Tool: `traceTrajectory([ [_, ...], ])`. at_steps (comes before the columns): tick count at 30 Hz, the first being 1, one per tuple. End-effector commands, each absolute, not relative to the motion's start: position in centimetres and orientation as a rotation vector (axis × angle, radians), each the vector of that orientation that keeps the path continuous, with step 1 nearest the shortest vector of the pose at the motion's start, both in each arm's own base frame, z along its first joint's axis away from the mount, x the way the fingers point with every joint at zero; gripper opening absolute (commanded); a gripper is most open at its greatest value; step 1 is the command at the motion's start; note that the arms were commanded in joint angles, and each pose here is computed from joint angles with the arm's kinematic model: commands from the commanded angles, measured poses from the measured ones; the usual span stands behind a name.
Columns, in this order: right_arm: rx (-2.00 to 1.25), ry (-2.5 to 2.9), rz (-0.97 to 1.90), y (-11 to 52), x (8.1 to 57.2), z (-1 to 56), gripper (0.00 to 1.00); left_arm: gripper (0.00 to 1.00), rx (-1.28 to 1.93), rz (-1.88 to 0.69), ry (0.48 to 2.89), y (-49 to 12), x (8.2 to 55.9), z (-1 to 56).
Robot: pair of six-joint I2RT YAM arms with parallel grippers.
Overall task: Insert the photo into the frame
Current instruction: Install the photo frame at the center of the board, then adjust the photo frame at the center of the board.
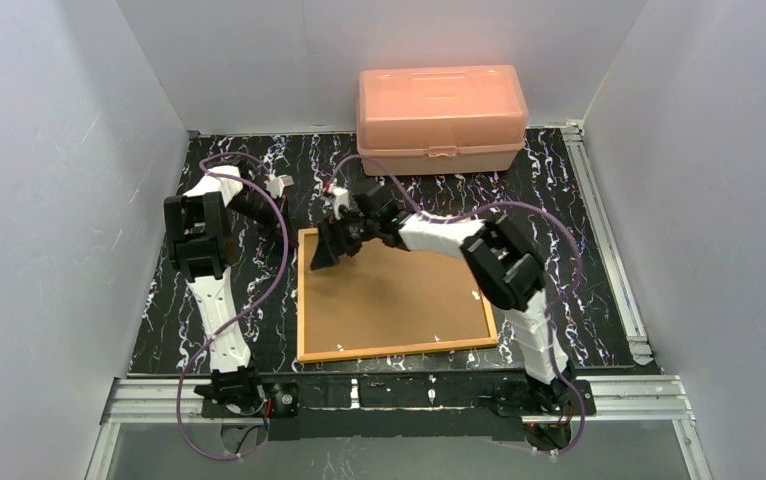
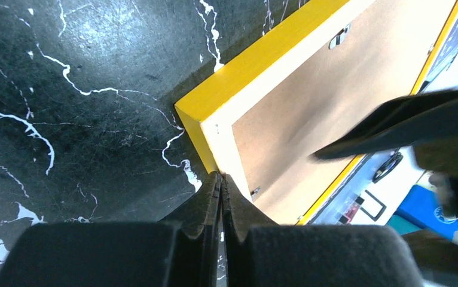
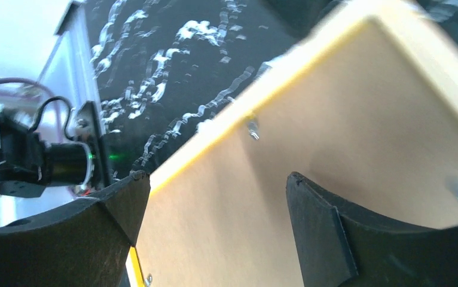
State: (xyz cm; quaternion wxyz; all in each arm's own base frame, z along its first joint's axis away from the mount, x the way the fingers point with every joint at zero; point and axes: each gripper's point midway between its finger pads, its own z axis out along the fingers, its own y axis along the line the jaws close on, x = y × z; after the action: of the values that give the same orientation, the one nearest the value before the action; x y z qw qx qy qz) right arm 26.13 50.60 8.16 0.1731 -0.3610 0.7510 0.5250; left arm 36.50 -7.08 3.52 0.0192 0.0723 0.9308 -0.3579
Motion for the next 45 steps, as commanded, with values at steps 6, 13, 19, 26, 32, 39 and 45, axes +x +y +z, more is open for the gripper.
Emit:
traceTrajectory([
  [6,-0.235,2.429,0.508,28.1,35.4,10.6,0.98,0.09,0.631,-0.965,2.803,-4.2,33.4,6.9],
  [13,0.253,2.398,0.311,15.0,36.4,9.3,0.99,0.13,1.178,-0.598,2.664,-1.9,28.0,5.5],
  [19,0.442,2.408,0.303,11.7,36.6,7.1,0.99,0.12,1.616,-0.392,2.529,-3.9,22.9,2.6],
  [26,0.477,2.420,0.478,13.6,37.5,5.8,0.99,0.08,1.702,-0.385,2.486,-5.3,20.2,1.6],
  [32,0.494,2.420,0.616,15.8,38.9,5.4,0.99,0.07,1.658,-0.416,2.443,-6.3,19.2,2.2],
  [39,0.395,2.428,0.687,20.5,40.8,5.5,0.99,0.06,1.696,-0.451,2.418,-7.0,17.0,2.0],
  [45,0.217,2.451,0.735,28.5,42.8,5.5,0.99,0.06,1.723,-0.464,2.404,-7.2,16.1,2.1],
])
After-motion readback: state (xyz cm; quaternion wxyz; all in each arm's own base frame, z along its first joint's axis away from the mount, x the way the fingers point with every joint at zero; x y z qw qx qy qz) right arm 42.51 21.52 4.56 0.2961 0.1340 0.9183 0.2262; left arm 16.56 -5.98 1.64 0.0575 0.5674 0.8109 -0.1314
